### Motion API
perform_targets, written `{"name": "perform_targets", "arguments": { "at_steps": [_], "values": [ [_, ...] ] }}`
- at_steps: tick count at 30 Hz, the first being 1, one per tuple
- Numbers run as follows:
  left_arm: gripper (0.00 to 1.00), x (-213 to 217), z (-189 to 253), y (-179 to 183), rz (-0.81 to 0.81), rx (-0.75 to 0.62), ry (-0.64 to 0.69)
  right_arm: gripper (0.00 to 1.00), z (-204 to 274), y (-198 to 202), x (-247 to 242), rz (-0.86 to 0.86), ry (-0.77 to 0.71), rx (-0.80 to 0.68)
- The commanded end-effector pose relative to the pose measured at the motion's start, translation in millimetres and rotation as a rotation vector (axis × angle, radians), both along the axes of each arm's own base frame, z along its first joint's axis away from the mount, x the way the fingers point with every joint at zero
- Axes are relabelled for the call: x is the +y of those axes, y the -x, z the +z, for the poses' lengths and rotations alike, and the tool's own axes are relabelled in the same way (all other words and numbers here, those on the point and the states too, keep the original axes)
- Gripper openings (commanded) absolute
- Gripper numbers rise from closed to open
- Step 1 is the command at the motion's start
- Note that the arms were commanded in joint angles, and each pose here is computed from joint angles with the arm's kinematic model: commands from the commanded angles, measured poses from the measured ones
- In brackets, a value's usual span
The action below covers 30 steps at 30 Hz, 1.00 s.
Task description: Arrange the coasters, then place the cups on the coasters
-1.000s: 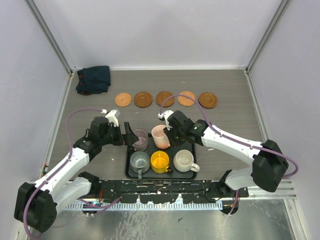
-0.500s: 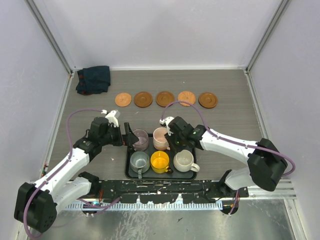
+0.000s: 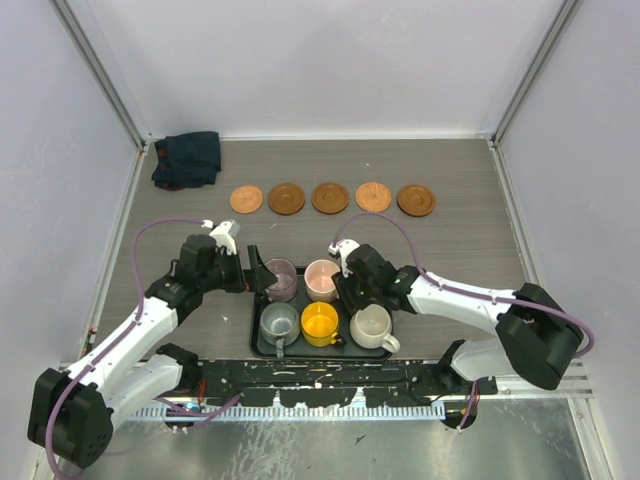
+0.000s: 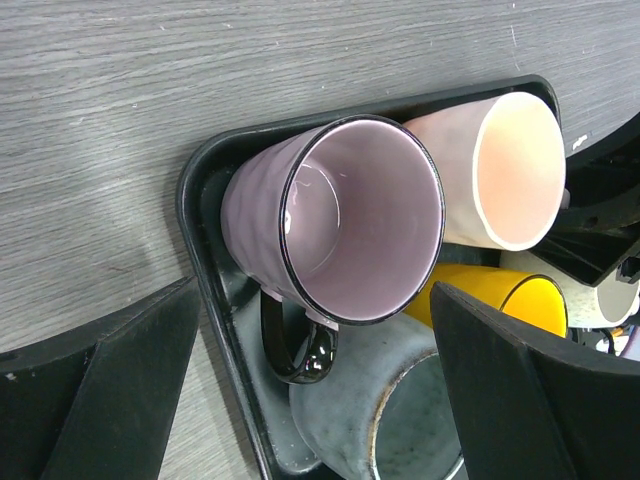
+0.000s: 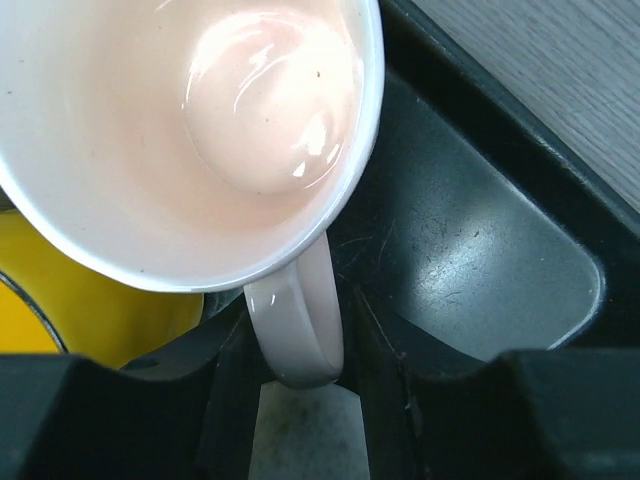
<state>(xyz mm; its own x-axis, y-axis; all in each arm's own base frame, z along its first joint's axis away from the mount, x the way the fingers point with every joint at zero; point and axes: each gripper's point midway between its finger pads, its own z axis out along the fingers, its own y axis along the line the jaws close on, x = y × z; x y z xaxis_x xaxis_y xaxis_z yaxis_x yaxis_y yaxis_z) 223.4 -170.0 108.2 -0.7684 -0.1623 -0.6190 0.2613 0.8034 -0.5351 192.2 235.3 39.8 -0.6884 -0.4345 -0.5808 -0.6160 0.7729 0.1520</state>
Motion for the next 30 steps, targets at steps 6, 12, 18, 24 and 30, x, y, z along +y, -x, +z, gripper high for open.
{"name": "perform_targets", "arguments": {
  "at_steps": [6, 12, 18, 24, 30],
  "values": [
    [0.98, -0.8, 9.3, 0.5, -0.006, -0.039, 0.013, 0.47, 36.3, -12.9, 20.8, 0.035, -0.194, -0.168],
    [0.98, -1.1, 10.9, 0.9, -0.006, -0.042, 0.018, 0.47, 37.3, -13.2, 24.2, 0.056, -0.197, -0.171],
    [0.98, -0.5, 11.9, -0.4, -0.001, -0.051, 0.017, 0.46, 31.5, -17.3, 27.6, 0.065, -0.148, -0.138],
    [0.98, -2.0, 12.0, -1.1, -0.004, -0.054, 0.025, 0.43, 30.7, -24.8, 31.0, 0.067, -0.115, -0.137],
    [0.98, -2.8, 10.7, -1.6, -0.003, -0.055, 0.032, 0.24, 33.4, -30.5, 35.4, 0.073, -0.101, -0.14]
  ]
}}
